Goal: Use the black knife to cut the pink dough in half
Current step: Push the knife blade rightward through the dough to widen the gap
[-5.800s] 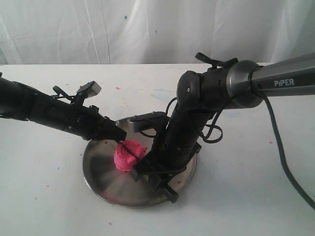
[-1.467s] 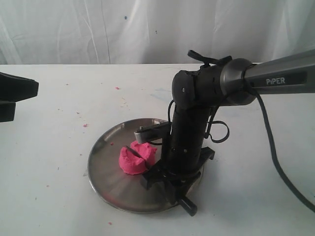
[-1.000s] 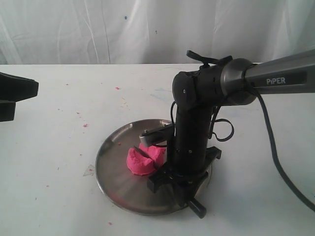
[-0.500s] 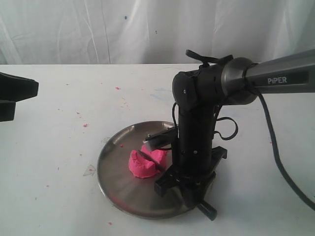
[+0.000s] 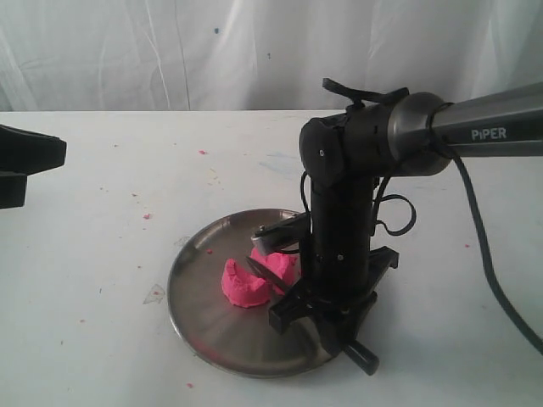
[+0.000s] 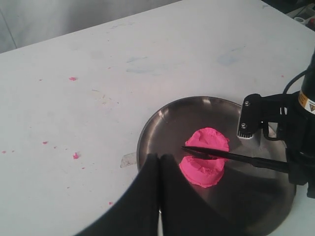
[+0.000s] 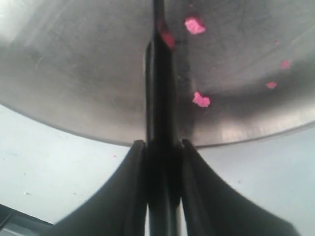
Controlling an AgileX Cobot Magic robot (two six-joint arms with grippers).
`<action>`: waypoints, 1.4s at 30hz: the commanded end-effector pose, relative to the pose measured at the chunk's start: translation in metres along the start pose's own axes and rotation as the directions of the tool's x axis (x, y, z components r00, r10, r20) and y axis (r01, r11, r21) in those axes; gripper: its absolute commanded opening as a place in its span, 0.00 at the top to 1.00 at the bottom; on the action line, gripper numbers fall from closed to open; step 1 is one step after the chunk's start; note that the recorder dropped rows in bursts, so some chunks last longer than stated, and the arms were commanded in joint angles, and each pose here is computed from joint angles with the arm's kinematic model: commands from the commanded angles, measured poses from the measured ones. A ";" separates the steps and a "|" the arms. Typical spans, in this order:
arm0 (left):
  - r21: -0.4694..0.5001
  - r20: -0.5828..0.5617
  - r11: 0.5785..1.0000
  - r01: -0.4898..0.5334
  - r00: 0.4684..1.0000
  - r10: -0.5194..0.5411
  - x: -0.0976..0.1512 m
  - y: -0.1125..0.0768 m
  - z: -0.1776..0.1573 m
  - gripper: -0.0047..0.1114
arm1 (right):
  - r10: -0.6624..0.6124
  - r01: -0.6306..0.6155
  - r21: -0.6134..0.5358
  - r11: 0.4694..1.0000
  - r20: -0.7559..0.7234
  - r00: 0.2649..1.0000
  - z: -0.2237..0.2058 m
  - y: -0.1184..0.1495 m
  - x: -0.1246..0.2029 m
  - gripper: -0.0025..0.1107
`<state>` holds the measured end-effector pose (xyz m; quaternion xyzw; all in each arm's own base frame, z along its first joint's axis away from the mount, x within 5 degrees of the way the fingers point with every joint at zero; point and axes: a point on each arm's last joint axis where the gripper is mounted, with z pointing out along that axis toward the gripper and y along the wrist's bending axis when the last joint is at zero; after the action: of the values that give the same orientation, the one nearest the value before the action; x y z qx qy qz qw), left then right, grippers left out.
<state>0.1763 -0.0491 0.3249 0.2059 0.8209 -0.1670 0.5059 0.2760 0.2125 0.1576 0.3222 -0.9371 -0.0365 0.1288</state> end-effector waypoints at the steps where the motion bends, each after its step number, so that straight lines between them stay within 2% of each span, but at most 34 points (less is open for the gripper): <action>1: 0.015 0.008 1.000 0.013 1.000 -0.013 0.000 -0.003 -0.001 0.96 | 0.017 -0.017 -0.014 1.000 -0.025 1.000 0.003 0.001 0.007 0.98; 10: 0.015 0.008 1.000 0.018 1.000 -0.018 0.000 -0.003 -0.001 0.96 | 0.024 -0.025 -0.013 1.000 -0.085 0.996 0.017 -0.001 0.017 0.98; 21: 0.016 0.010 1.000 0.025 1.000 -0.025 0.000 -0.003 -0.001 0.96 | 0.012 -0.012 -0.016 1.000 -0.029 1.000 0.000 0.002 0.023 0.98; 27: 0.016 0.010 1.000 0.025 1.000 -0.025 0.000 -0.003 -0.001 0.96 | 0.006 -0.006 -0.075 0.997 -0.008 1.000 -0.004 0.009 0.024 0.98; 38: 0.018 0.008 1.000 0.025 1.000 -0.025 0.000 -0.003 -0.001 0.96 | 0.000 -0.001 -0.081 0.997 -0.007 1.000 -0.004 0.010 0.024 0.98; 42: 0.018 0.008 1.000 0.025 1.000 -0.025 0.000 -0.003 -0.001 0.96 | -0.031 0.031 -0.144 0.989 0.008 1.000 -0.005 0.016 0.023 0.98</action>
<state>0.1764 -0.0490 0.3250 0.2024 0.8215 -0.1683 0.5058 0.2540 0.2083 0.1652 0.3159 -0.9337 -0.0818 0.1473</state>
